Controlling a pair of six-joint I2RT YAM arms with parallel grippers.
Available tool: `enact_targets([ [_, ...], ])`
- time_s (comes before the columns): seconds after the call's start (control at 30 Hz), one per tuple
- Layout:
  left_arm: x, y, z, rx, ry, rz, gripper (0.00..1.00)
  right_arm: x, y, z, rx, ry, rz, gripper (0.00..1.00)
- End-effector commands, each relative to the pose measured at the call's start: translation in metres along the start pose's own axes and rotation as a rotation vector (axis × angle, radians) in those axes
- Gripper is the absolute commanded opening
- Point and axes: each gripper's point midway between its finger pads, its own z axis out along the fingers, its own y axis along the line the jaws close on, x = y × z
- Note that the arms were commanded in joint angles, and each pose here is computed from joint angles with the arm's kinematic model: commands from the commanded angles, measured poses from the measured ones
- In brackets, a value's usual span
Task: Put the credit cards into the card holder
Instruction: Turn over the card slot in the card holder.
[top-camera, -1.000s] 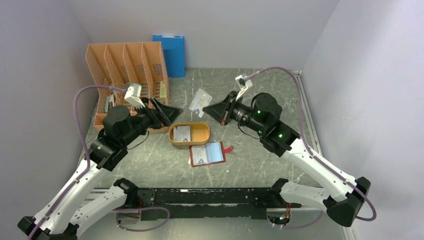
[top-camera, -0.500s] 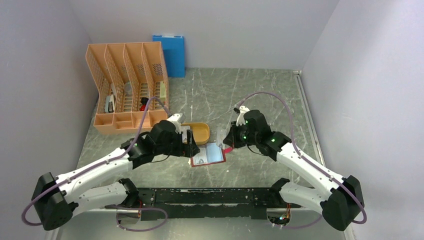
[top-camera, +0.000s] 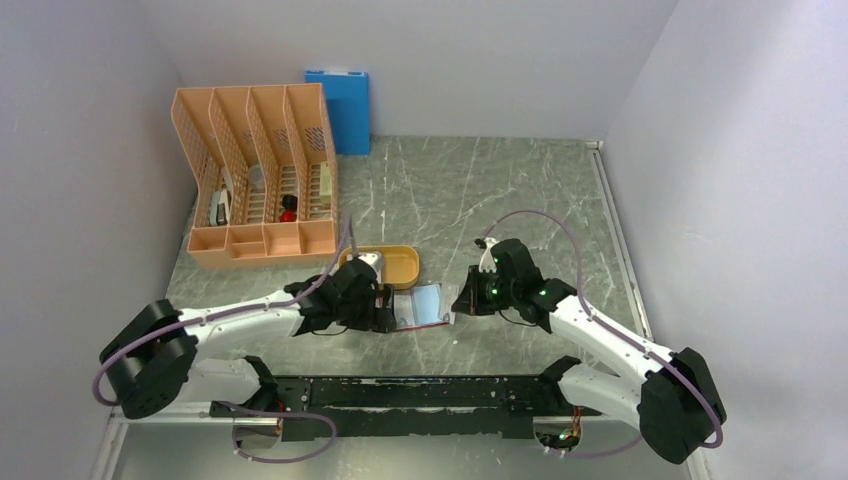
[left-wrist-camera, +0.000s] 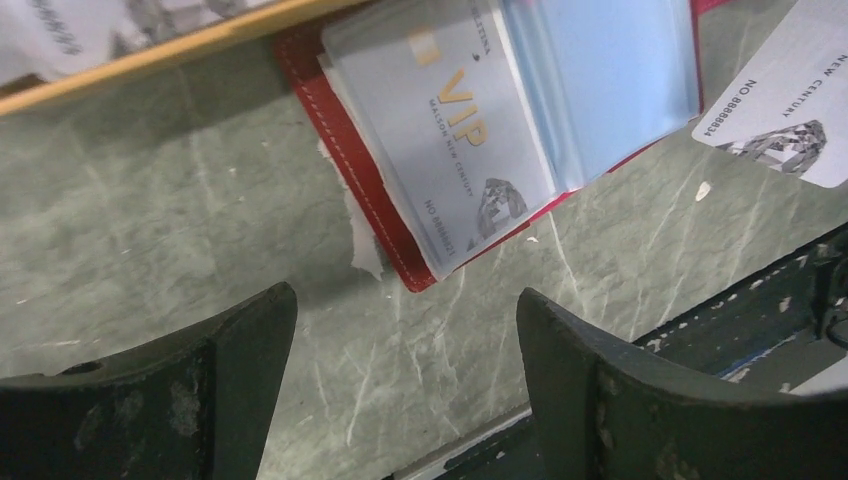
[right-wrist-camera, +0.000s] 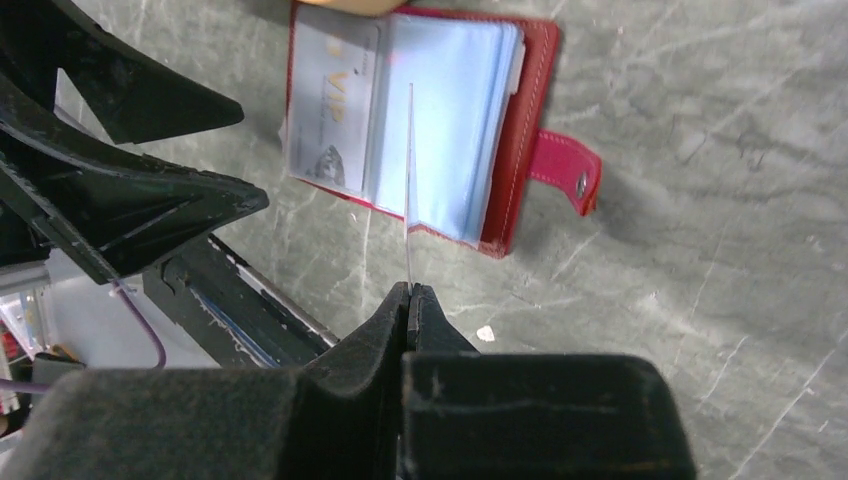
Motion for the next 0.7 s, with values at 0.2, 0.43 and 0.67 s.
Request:
enact_targets([
  [0.2, -0.004, -0.015, 0.024, -0.001, -0.015, 0.07, 0.81, 0.014, -0.012, -0.003, 0.028, 0.011, 0.08, 0.0],
  [0.43, -0.008, -0.011, 0.032, -0.045, -0.013, 0.113, 0.78, 0.036, -0.021, -0.001, 0.036, 0.064, 0.141, 0.0],
  [0.67, -0.007, -0.008, 0.04, -0.057, 0.008, 0.176, 0.64, 0.045, -0.021, -0.004, 0.028, 0.075, 0.166, 0.0],
])
